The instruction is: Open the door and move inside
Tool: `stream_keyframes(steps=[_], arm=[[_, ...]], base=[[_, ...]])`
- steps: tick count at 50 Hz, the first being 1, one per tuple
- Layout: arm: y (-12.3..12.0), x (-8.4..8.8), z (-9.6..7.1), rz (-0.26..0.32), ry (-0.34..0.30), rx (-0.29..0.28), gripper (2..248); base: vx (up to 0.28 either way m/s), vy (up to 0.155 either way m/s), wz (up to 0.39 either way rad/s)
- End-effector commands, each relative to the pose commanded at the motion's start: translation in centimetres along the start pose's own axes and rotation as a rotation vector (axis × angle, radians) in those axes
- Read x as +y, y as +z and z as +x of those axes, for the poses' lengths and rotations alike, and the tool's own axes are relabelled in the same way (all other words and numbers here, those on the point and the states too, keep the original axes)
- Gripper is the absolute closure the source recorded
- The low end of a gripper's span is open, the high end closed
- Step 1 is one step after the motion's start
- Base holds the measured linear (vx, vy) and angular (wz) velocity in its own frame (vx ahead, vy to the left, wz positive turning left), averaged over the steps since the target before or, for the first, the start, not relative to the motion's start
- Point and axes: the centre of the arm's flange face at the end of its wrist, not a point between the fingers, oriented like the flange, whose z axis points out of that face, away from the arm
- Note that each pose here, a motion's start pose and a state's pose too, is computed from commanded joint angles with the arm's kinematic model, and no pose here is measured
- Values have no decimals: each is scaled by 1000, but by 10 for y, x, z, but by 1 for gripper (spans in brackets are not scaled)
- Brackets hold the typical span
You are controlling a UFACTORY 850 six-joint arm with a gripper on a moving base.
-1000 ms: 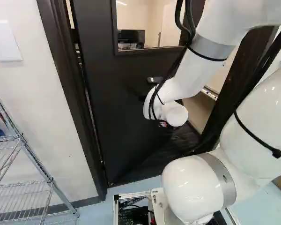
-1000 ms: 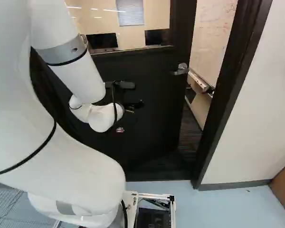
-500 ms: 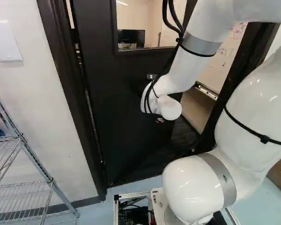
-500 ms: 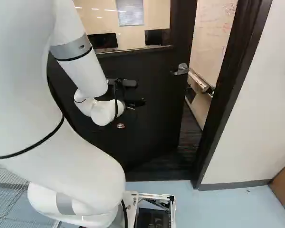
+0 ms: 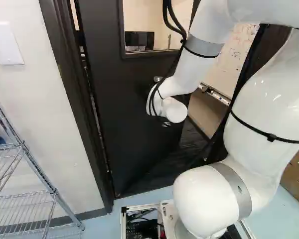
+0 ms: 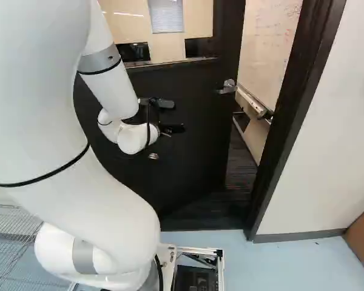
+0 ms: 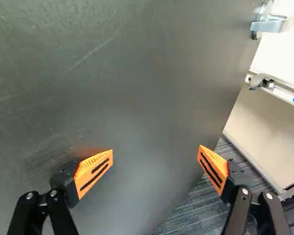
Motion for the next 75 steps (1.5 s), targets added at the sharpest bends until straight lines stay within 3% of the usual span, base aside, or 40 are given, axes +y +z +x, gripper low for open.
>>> stream_keyframes(steps=[75], arm=[[47, -51, 10, 92, -34, 3, 3]], base=[[0, 0, 0]])
